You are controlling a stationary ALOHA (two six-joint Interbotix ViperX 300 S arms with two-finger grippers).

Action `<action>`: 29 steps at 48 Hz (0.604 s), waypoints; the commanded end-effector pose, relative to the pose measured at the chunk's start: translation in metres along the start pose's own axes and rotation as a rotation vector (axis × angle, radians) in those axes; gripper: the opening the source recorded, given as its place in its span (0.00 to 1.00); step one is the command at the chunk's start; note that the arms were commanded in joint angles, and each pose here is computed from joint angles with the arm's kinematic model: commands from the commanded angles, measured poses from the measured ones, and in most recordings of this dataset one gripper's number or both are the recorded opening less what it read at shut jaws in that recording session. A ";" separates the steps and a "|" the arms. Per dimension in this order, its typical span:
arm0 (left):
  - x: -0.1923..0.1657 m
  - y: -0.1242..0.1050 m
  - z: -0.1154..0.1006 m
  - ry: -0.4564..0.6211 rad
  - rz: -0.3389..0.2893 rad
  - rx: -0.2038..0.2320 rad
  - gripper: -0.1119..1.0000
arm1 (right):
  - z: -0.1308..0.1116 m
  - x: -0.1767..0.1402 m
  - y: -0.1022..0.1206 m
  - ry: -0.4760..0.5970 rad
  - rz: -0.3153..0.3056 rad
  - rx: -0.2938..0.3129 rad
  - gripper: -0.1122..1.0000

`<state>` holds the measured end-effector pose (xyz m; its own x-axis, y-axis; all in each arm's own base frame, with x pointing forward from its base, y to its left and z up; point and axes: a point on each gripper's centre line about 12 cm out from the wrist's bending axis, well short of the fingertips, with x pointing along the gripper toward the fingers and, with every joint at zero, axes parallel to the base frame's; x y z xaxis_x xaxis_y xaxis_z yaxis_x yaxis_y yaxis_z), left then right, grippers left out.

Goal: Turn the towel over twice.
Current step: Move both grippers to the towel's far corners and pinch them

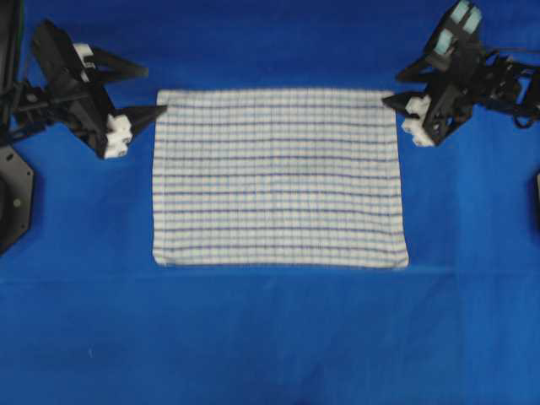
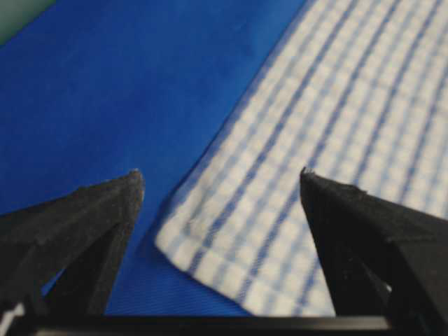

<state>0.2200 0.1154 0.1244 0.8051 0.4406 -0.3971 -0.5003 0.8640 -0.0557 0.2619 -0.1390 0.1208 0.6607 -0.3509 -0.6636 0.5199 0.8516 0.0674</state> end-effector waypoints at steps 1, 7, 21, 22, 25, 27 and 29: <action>0.012 0.006 -0.005 0.008 0.022 -0.006 0.90 | 0.005 0.012 -0.004 -0.008 -0.009 0.000 0.66; 0.026 0.016 -0.020 0.054 0.056 -0.017 0.90 | -0.001 0.027 -0.010 0.021 -0.024 0.008 0.66; 0.044 0.025 -0.041 0.130 0.086 -0.029 0.89 | -0.010 0.034 -0.015 0.046 -0.035 0.015 0.65; 0.044 0.025 -0.041 0.132 0.086 -0.029 0.88 | -0.010 0.034 -0.015 0.045 -0.035 0.015 0.65; 0.043 0.025 -0.042 0.135 0.086 -0.026 0.84 | -0.010 0.034 -0.015 0.046 -0.035 0.015 0.63; 0.042 0.025 -0.044 0.144 0.084 -0.019 0.79 | -0.010 0.034 -0.015 0.045 -0.034 0.011 0.61; 0.042 0.025 -0.045 0.152 0.084 -0.015 0.70 | -0.010 0.034 -0.015 0.046 -0.034 0.009 0.56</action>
<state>0.2275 0.1435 0.0640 0.7045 0.4646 -0.5364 -0.5671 0.8230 -0.0319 0.2677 -0.1559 0.0836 0.6010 -0.3491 -0.7189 0.5482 0.8347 0.0530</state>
